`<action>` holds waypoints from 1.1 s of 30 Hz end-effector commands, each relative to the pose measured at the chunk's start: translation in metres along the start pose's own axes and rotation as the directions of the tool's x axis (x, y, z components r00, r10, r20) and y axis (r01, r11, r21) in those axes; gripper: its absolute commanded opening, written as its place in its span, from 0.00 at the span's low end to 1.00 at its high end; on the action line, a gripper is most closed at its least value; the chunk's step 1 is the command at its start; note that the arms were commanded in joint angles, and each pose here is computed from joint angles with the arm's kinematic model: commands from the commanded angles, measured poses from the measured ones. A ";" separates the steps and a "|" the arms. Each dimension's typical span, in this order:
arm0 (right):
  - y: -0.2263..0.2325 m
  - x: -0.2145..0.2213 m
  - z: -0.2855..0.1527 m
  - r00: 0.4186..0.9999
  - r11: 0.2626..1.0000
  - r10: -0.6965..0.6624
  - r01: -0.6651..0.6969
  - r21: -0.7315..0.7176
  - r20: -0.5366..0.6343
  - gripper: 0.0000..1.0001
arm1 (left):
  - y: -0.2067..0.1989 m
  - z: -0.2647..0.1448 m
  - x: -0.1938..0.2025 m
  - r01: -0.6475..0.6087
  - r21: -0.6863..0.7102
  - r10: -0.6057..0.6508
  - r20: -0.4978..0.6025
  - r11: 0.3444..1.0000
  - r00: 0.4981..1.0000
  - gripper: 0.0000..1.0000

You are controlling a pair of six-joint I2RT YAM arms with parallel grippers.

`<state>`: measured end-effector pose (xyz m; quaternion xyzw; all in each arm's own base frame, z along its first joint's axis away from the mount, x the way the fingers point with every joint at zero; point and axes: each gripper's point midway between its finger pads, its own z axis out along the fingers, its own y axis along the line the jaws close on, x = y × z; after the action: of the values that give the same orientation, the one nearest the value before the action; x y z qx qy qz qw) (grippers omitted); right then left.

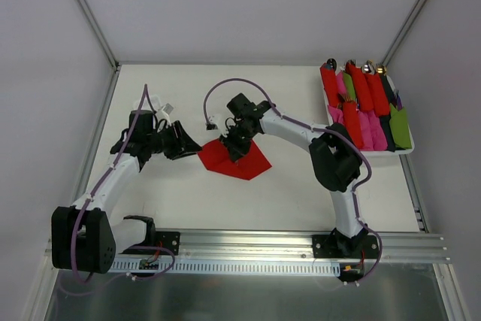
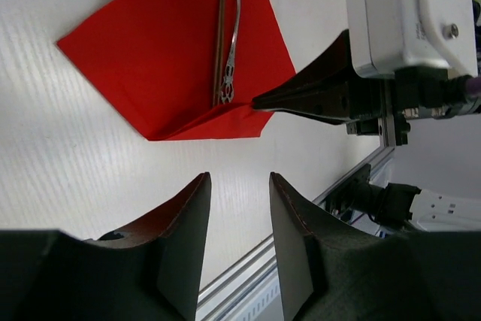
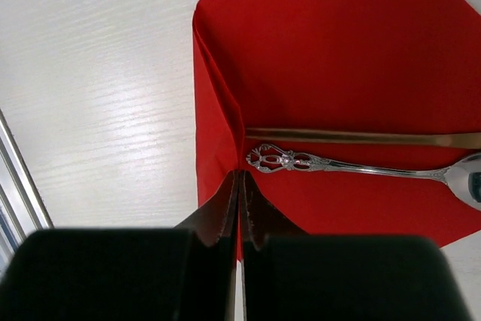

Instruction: Place the utensils on the paper napkin and roll it up

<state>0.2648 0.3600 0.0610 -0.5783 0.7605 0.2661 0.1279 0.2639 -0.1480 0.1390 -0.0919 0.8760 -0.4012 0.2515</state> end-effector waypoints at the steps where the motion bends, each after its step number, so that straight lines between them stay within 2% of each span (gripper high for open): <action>1: -0.006 -0.003 -0.005 1.000 1.000 -0.001 0.001 -0.016 0.013 0.00 | -0.012 0.007 0.004 -0.044 0.044 0.044 -0.005 0.998 0.999 0.35; 10: -0.015 0.004 -0.002 1.000 1.000 0.021 -0.021 -0.011 0.001 0.00 | -0.015 0.037 0.021 -0.053 0.024 0.054 -0.076 0.998 0.996 0.24; 14: -0.019 0.004 -0.001 1.000 1.000 0.030 -0.030 -0.005 0.001 0.00 | -0.007 0.050 0.023 -0.029 -0.006 0.028 -0.084 1.000 0.996 0.11; 17: -0.023 0.004 -0.001 0.999 0.999 0.036 -0.036 0.000 0.002 0.00 | -0.002 0.059 0.028 -0.014 -0.021 0.012 -0.112 1.000 0.994 0.06; 24: -0.027 0.004 0.000 0.999 0.999 0.040 -0.040 0.003 0.003 0.00 | 0.000 0.077 0.038 0.007 -0.005 -0.008 -0.169 1.000 0.986 0.00; 33: -0.029 0.004 0.002 0.999 0.999 0.050 -0.050 0.000 -0.002 0.00 | 0.010 0.095 0.037 0.032 -0.028 -0.037 -0.203 0.999 0.979 0.00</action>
<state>0.2853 0.3485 0.0449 -0.5580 0.7785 0.2625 0.1168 0.2666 -0.2083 0.0546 -0.0785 0.9088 -0.3866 0.1358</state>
